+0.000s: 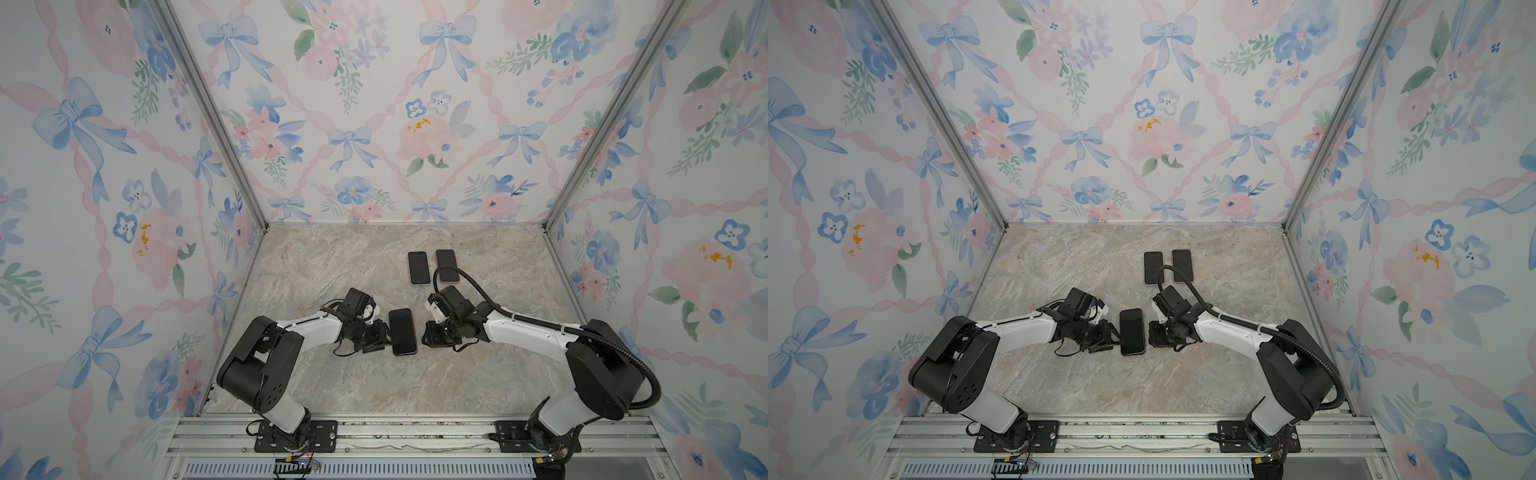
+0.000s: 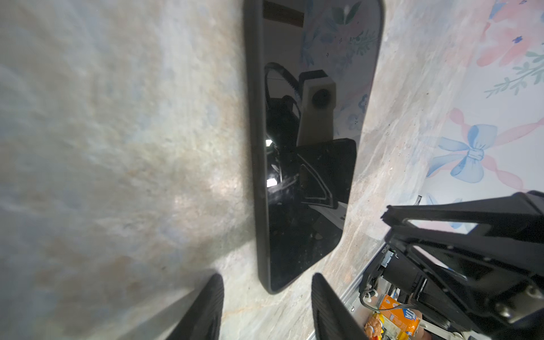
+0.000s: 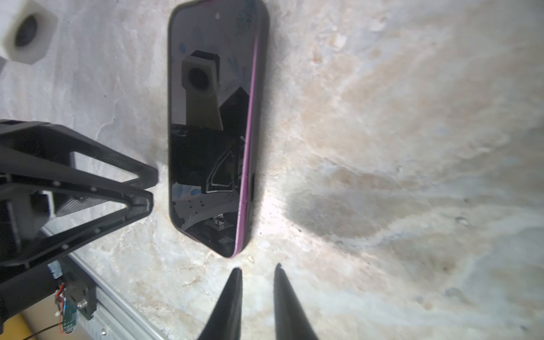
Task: Put the phone into the phone case
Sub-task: 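Lower the cased phone flat onto the table with both grippers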
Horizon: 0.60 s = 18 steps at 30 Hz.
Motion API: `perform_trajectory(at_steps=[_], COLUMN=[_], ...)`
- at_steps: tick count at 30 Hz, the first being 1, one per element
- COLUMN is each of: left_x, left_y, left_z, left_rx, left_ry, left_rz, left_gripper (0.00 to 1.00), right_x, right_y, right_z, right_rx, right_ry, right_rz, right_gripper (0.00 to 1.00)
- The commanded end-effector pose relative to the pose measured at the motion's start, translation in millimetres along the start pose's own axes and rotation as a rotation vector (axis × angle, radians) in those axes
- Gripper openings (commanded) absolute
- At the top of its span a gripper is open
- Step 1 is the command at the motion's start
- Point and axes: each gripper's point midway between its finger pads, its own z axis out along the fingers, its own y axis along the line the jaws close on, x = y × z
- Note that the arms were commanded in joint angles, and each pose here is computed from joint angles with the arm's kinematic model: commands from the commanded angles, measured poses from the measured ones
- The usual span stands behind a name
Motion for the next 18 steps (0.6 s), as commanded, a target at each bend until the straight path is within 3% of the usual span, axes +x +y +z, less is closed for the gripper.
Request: perform_trajectory(at_steps=[1, 18], left_x=[8.4, 25.3], left_y=[1.8, 19.6], left_z=[3.4, 22.6], left_rx=[0.082, 0.058], left_ry=[0.027, 0.084], left_rz=[-0.034, -0.079], left_gripper=[0.50, 0.45], right_x=[-0.3, 26.3], right_y=[15.0, 8.4], right_z=[10.1, 43.0], right_rx=[-0.088, -0.051], right_ry=[0.016, 0.116], right_rz=[-0.007, -0.016], right_gripper=[0.22, 0.13])
